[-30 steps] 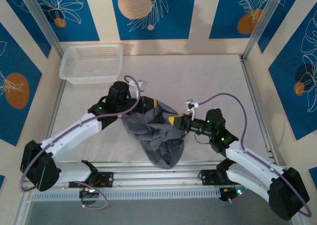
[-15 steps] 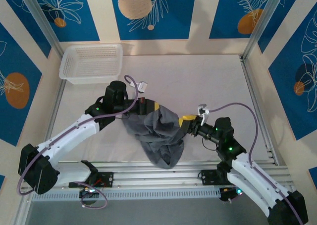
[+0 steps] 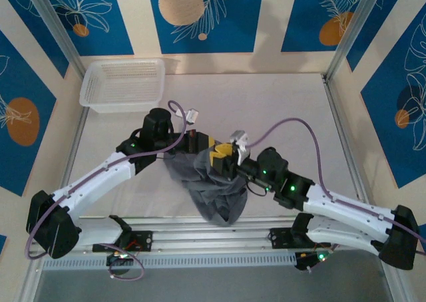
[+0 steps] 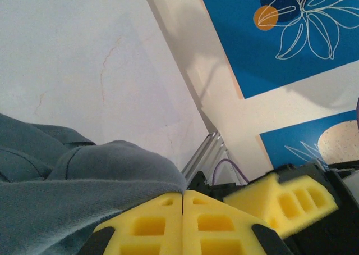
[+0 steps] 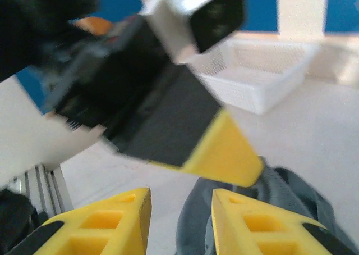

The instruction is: Fold the inside-out t-shirt

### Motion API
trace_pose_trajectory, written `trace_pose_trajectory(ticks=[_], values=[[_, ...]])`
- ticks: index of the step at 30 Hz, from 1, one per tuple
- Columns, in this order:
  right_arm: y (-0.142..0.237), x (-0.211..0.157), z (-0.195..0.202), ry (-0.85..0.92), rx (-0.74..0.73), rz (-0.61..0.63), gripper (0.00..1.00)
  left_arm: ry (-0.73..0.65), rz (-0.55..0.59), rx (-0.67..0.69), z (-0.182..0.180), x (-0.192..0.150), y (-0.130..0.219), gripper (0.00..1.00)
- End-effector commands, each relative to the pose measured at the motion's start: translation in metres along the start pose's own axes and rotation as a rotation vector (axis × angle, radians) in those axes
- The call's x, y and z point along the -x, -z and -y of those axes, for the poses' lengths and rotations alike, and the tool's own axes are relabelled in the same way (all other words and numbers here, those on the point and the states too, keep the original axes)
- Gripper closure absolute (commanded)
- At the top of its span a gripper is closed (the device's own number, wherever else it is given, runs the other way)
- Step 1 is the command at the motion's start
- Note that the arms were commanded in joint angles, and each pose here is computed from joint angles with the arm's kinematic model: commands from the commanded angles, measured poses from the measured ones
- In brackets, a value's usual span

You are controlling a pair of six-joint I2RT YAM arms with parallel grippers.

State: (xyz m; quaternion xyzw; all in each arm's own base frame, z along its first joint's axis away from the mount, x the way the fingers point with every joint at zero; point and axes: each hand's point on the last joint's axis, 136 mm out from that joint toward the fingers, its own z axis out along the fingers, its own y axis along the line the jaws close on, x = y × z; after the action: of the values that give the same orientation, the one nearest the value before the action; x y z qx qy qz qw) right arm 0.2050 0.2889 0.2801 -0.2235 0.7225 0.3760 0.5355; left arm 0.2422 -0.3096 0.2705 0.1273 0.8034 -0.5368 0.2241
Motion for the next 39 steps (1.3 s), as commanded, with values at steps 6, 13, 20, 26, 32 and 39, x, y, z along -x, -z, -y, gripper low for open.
trace_pose_trajectory(ticks=[6, 13, 20, 26, 32, 39], values=[[-0.01, -0.018, 0.021, -0.305, -0.122, -0.119, 0.59, -0.022, 0.046, -0.012, 0.01, 0.016, 0.003, 1.0], [-0.021, -0.027, 0.02, -0.328, -0.111, -0.174, 0.62, -0.021, 0.045, -0.011, 0.009, 0.017, 0.002, 1.0], [-0.018, -0.023, 0.031, -0.337, -0.139, -0.157, 0.96, -0.025, 0.05, -0.002, 0.006, 0.017, 0.002, 1.0], [-0.001, 0.0, 0.003, -0.334, 0.027, -0.138, 1.0, -0.117, 0.059, 0.275, -0.047, 0.017, 0.012, 0.86], [0.022, 0.051, 0.004, -0.492, 0.086, -0.095, 1.0, -0.304, 0.009, 0.092, -0.028, -0.012, 0.008, 0.54], [0.038, 0.087, 0.019, -0.592, 0.061, -0.129, 1.0, -0.4, -0.145, 0.033, -0.045, -0.071, -0.022, 0.2]])
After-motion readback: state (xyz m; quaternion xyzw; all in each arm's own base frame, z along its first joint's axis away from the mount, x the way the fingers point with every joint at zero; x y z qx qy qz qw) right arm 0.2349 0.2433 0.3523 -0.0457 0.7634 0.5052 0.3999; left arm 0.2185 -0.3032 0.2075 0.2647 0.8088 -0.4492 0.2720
